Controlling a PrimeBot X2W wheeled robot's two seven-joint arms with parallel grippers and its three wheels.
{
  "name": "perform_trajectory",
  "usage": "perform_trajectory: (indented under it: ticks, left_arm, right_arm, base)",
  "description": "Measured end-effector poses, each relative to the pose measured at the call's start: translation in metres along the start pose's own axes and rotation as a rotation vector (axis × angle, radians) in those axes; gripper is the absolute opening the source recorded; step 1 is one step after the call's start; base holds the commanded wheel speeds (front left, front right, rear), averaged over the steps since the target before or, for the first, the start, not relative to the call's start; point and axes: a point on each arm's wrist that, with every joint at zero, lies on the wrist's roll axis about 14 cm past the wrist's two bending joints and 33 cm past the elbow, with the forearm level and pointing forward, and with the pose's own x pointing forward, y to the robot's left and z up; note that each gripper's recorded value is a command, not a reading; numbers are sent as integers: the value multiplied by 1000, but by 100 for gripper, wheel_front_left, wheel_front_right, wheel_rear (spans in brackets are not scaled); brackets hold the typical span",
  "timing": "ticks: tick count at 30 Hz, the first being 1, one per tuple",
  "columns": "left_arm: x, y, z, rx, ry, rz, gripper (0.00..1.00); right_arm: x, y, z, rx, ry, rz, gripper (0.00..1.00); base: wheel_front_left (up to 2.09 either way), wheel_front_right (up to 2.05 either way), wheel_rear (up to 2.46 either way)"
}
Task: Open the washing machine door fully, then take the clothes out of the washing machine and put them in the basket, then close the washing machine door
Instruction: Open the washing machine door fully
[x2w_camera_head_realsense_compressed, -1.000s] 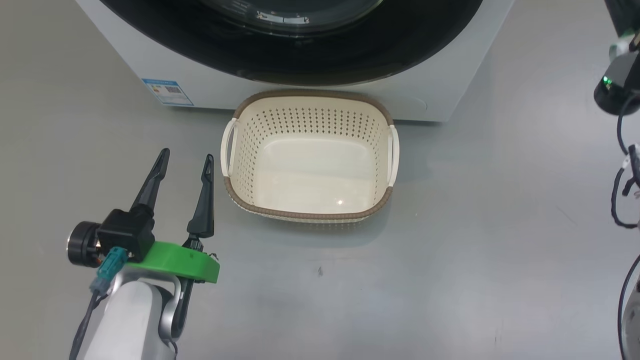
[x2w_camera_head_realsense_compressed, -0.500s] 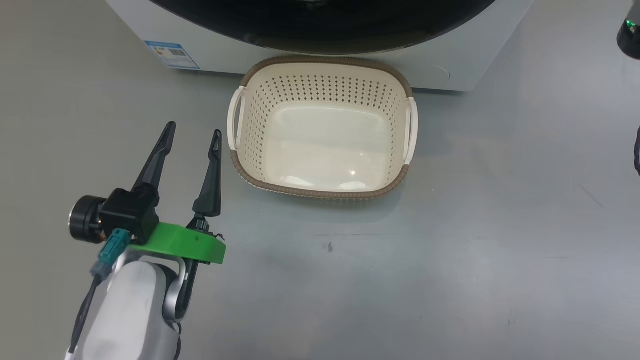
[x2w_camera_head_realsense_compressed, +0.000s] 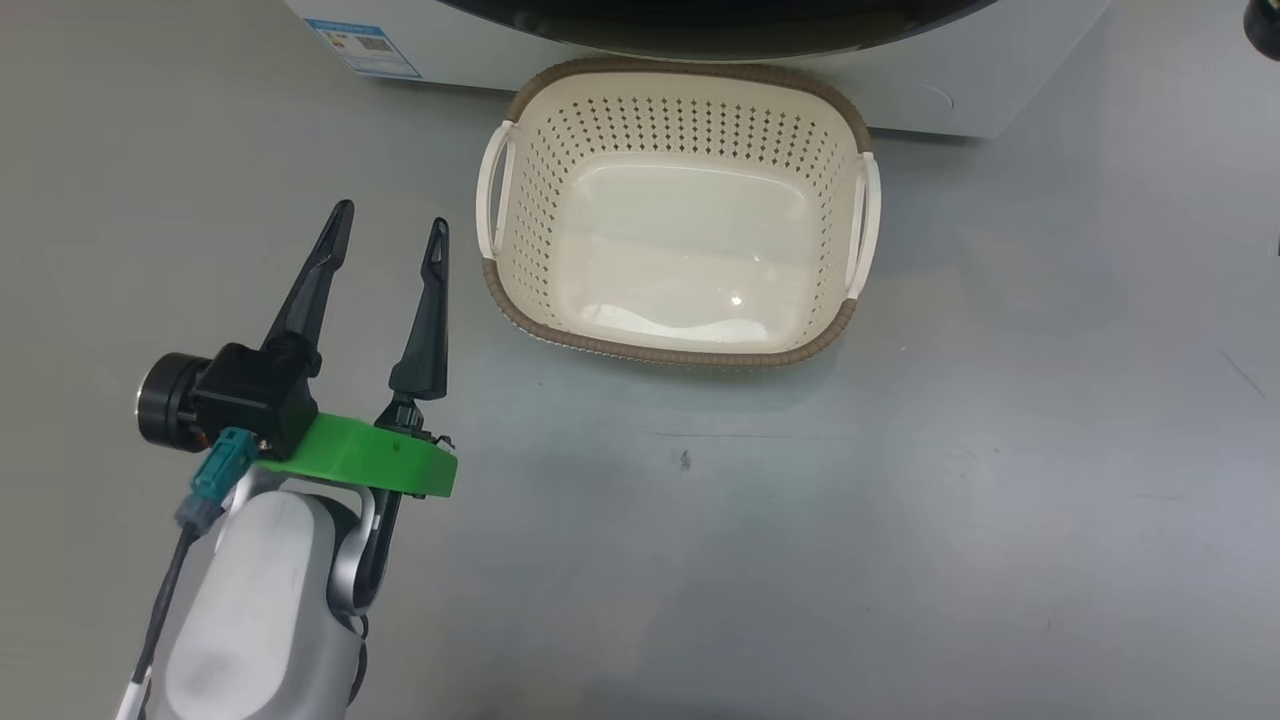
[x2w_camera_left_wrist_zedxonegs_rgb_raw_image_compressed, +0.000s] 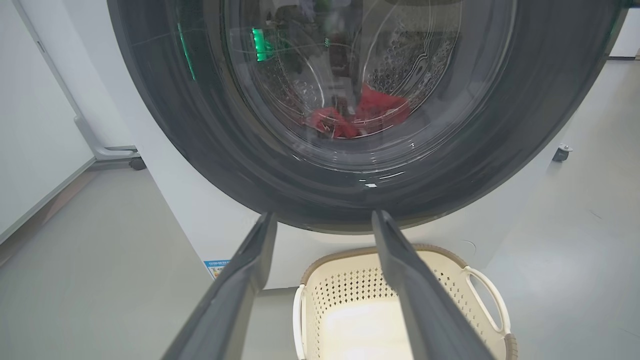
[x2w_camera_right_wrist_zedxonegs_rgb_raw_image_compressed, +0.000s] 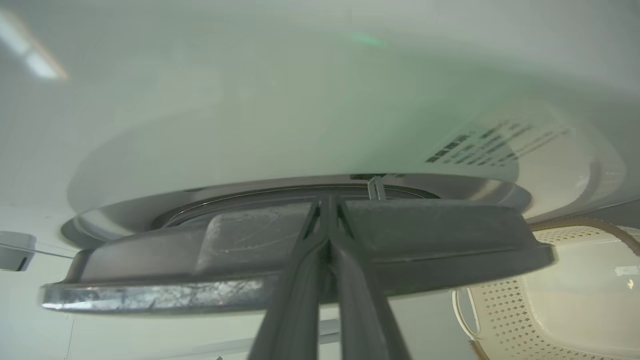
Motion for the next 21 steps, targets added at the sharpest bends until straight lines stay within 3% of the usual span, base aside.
perform_trajectory:
  ticks: [21]
  left_arm:
    - [-3, 0, 3, -10, -2, 9, 100]
  right_arm:
    - [6, -7, -12, 25, 84, -36, 0]
  base:
    - [0, 0, 0]
